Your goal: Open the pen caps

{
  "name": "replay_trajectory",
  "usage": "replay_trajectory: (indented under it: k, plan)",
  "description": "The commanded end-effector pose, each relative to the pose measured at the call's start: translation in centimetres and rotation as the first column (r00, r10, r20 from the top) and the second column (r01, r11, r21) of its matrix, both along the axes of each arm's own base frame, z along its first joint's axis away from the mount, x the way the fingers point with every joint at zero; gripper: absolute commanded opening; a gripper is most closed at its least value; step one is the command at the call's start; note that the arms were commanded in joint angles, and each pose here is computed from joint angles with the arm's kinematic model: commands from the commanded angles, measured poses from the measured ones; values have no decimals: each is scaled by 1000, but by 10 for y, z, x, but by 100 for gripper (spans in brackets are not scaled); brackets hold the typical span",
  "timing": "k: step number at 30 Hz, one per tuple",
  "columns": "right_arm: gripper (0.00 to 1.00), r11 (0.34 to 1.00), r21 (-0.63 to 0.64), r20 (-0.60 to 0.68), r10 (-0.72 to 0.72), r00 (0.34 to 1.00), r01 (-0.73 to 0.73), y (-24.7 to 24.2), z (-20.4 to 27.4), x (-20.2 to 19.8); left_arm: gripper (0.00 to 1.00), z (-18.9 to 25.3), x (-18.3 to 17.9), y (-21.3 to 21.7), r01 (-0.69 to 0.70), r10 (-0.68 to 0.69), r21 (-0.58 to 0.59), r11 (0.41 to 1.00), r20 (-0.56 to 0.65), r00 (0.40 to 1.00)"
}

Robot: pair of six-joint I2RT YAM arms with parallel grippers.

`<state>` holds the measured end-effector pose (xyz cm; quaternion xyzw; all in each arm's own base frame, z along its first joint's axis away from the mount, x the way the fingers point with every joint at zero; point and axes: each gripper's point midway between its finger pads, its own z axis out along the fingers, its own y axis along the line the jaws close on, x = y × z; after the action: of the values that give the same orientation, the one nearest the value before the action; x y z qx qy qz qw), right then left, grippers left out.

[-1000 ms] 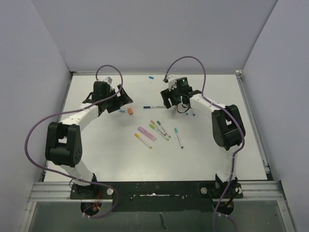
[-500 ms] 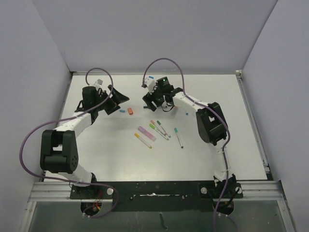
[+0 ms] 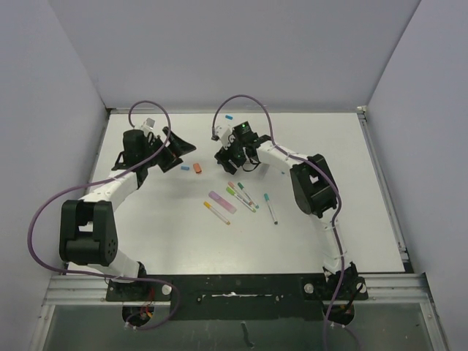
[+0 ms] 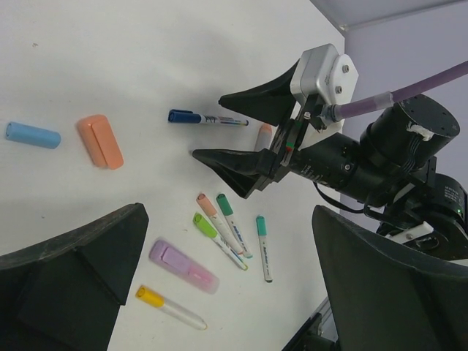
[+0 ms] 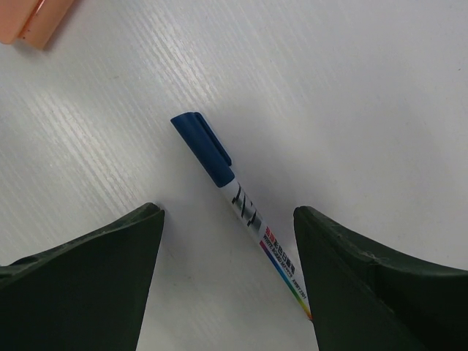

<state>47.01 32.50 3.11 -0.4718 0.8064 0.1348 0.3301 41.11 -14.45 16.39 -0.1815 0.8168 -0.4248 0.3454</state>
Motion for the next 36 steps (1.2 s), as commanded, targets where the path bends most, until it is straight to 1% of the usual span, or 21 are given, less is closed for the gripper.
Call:
replay_trajectory:
  k: [1, 9, 15, 18, 21, 30, 34, 35, 36]
  plan:
    - [73, 1000, 4, 42, 9, 999, -9, 4, 13, 10, 98, 32, 2, -2, 18, -19, 2, 1000, 97, 995]
    - [69, 999, 31, -22, 17, 1000, -17, 1, 0, 2, 98, 31, 2, 8, -21, 15, 64, 998, 88, 996]
    - [67, 999, 40, -70, 8, 998, -5, -4, -11, -3, 98, 32, 1, 9, -29, 22, 74, 997, 92, 995]
    - [65, 999, 41, -89, -2, 996, 6, -8, -15, -5, 98, 31, 2, 9, -28, 21, 73, 997, 88, 996]
    - [60, 999, 39, -107, -12, 994, 16, -13, -20, -8, 98, 29, 2, 7, -26, 20, 73, 997, 86, 996]
    - [25, 999, 16, -150, -27, 988, 30, -21, -34, -24, 98, 25, 2, 1, -30, 23, 103, 994, 73, 997]
    - [4, 999, 20, -161, -34, 986, 38, -22, -37, -28, 98, 21, 3, -4, -28, 21, 111, 993, 62, 998]
    - [0, 999, 26, -159, -38, 986, 43, -22, -35, -28, 98, 20, 3, -6, -27, 21, 112, 993, 59, 998]
    - [0, 998, 34, -154, -44, 987, 50, -21, -32, -28, 98, 19, 3, -7, -29, 23, 112, 993, 55, 998]
